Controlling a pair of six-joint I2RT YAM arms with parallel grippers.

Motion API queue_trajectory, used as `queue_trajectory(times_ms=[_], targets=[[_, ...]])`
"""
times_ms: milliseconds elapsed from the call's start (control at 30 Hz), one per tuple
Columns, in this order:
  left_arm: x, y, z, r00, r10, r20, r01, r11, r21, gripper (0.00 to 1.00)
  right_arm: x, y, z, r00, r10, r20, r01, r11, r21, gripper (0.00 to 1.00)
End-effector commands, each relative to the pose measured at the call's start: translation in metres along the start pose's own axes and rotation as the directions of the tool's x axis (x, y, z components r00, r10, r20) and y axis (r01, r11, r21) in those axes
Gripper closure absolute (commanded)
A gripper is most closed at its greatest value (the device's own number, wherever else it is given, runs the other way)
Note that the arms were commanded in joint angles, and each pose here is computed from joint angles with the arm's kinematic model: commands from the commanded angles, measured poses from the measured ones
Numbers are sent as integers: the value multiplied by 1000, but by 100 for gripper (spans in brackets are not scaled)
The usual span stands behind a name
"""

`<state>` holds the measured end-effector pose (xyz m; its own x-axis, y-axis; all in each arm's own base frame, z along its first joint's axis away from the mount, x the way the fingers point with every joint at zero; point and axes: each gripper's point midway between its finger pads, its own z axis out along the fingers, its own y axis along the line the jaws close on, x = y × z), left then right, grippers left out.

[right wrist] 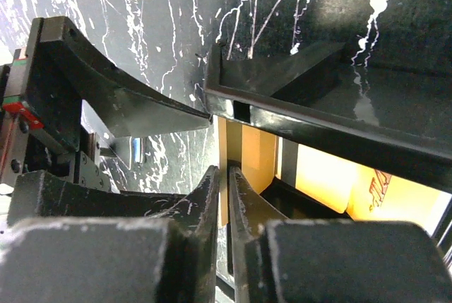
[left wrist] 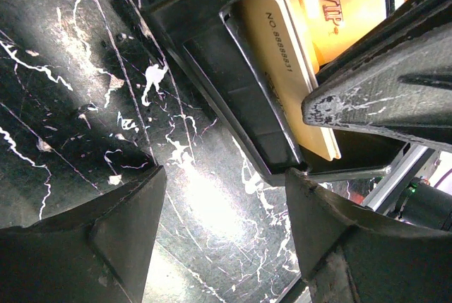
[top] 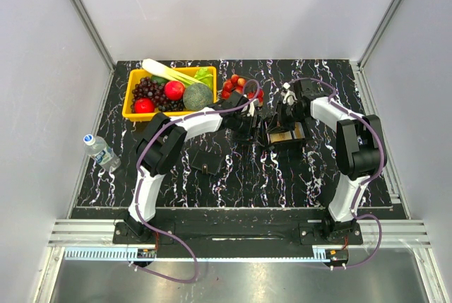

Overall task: Put the credit cards into the card holder
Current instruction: Pick up the credit card from the storage box.

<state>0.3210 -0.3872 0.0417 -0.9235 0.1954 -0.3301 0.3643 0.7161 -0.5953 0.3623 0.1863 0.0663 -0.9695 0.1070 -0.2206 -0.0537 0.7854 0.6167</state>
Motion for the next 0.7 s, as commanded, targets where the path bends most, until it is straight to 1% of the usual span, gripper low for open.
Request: queue_trajectory(times_ms=[0,100,233,367,500,667], targets=[[-15,-17,-12,998,28,56,-31,998,47,28,-3,18,-3,1000,-10,1,10,996,-93,85],[-14,-17,-11,998,29,53,-32,998,49,28,0,16,2,1000,2,-15,-4,995,-100,82],[-15,-17,-11,998,29,54,-32,998,48,28,1,14,5,1000,9,-22,-11,995,-99,81],[-16,-18,-12,998,30,57,-33,998,50,28,3,13,7,1000,10,-29,-13,995,-101,83],[-15,-18,-11,998,32,55,-35,998,50,28,4,11,8,999,15,-32,-18,995,-96,89],[-14,-17,-11,998,28,54,-30,998,48,28,0,16,1,1000,6,-12,-7,994,-107,90]])
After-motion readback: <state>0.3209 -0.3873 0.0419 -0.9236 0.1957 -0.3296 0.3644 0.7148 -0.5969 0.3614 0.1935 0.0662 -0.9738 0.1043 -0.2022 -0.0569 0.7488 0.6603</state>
